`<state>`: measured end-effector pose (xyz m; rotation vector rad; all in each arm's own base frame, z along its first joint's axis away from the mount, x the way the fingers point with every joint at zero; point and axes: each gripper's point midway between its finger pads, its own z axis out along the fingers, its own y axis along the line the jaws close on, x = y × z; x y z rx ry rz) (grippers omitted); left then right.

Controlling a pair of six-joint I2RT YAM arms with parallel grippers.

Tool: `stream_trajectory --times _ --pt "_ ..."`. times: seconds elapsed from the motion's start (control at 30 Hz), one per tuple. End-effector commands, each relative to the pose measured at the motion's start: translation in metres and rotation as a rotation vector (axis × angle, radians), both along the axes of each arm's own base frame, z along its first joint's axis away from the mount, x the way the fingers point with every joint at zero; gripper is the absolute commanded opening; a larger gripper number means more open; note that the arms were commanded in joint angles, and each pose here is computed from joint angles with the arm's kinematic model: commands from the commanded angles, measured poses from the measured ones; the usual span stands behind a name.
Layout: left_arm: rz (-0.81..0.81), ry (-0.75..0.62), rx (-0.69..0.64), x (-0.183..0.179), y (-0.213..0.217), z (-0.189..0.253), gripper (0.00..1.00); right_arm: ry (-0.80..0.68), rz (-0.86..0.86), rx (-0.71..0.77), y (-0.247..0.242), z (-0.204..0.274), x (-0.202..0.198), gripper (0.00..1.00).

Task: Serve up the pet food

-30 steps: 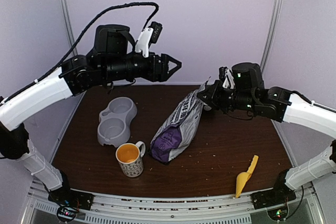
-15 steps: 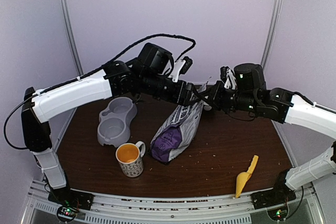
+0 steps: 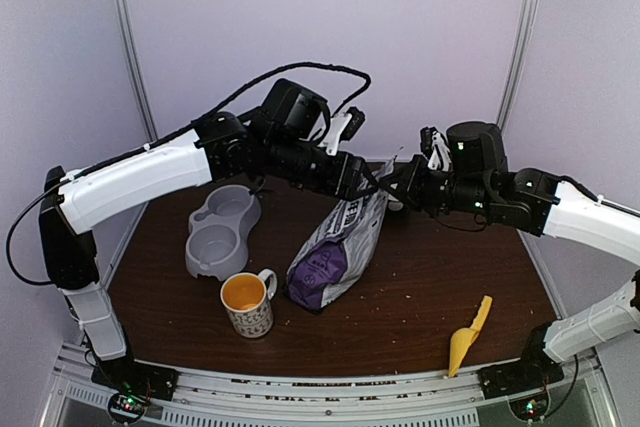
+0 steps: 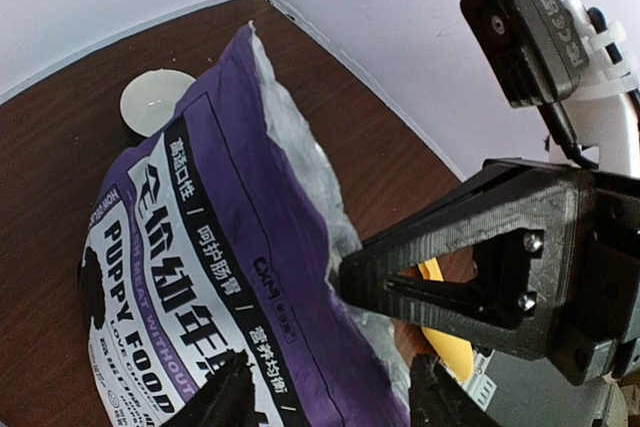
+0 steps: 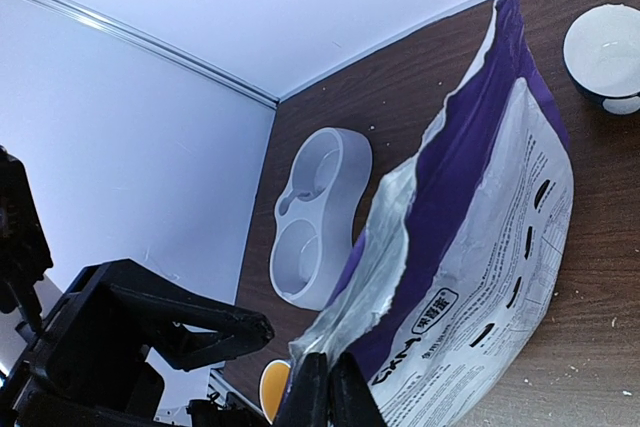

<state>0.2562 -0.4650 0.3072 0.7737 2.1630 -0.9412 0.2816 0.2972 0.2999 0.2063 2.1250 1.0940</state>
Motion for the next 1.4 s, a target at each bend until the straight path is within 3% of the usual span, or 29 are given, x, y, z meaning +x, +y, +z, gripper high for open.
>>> stream_trajectory --times 0.0,0.47,0.87,1.37 --pt "-0.016 -0.01 -0.032 0.003 -0.006 0.009 0.54 -0.02 0.0 -0.024 -0.004 -0.001 -0.001 0.0" --pt "-0.052 0.015 -0.04 0.006 -0.012 0.001 0.57 -0.027 -0.004 -0.063 -0.008 -0.002 -0.001 0.0" --pt "-0.03 0.022 -0.032 0.009 -0.011 -0.003 0.37 -0.033 -0.012 -0.084 -0.01 -0.003 0.0 0.0" --pt "0.005 0.044 -0.011 0.014 -0.004 -0.014 0.31 -0.03 -0.004 -0.091 -0.008 -0.005 0.002 0.0"
